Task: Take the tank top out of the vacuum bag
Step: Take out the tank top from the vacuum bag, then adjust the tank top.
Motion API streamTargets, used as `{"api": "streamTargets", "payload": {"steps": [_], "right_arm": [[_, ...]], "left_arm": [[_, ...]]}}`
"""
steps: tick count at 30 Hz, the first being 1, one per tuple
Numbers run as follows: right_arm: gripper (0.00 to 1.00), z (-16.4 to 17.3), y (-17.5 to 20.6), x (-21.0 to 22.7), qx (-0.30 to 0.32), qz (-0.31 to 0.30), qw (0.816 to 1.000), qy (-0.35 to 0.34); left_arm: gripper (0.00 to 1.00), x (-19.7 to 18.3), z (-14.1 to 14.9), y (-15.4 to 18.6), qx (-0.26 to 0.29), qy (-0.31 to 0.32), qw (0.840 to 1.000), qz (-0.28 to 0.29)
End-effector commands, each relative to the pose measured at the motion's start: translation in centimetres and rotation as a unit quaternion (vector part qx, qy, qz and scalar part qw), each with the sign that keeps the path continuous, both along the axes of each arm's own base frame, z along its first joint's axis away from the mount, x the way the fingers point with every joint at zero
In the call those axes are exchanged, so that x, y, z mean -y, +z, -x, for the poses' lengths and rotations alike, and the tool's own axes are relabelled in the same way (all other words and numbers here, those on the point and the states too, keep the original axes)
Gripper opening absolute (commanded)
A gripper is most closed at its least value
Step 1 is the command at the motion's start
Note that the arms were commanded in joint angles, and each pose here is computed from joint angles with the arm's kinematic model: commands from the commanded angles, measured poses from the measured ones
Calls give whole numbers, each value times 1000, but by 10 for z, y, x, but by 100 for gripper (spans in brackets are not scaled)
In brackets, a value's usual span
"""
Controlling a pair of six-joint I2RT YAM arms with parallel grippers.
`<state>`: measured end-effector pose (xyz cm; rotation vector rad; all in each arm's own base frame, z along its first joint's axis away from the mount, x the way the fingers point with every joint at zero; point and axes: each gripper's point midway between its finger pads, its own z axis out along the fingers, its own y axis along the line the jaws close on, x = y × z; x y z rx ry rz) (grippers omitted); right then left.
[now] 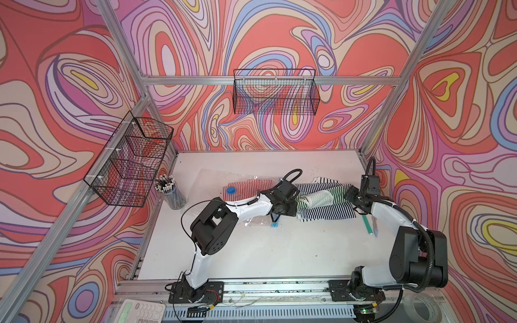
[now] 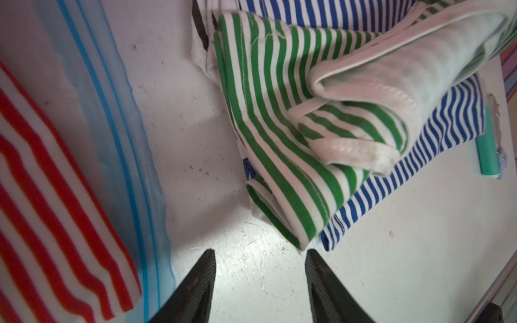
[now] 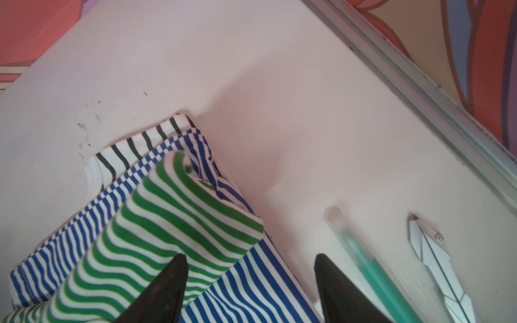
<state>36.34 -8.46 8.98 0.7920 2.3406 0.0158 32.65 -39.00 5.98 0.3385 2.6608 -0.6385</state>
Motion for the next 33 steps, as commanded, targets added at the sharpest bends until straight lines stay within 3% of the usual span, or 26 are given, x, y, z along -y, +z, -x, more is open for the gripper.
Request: {"api": "streamTargets", "payload": {"steps": [1,9,17,23,25,28,33], "right_arm": [[74,-3,-7,-1,10,-21,1000,-4],[62,-24,-18,-3,28,-37,999,9],[40,-38,-20,-5,46,-40,998,24],[38,-44,-22,1,43,-24,999,20],[37,-47,-23,1,45,-25,998,21],[30,-50,-25,0,46,-30,998,22],[2,-53,-28,1,45,-31,998,21]], "left_arm": [[55,10,-7,4,3,-3,1000,10],[55,16,-20,-2,17,0,1000,-1],[55,17,-31,-12,26,11,999,-22],[52,19,-41,-17,35,12,999,-33],[48,20,-44,-18,37,13,999,-34],[33,19,-49,-21,37,16,998,-40],[15,15,-57,-22,41,25,998,-43]]}}
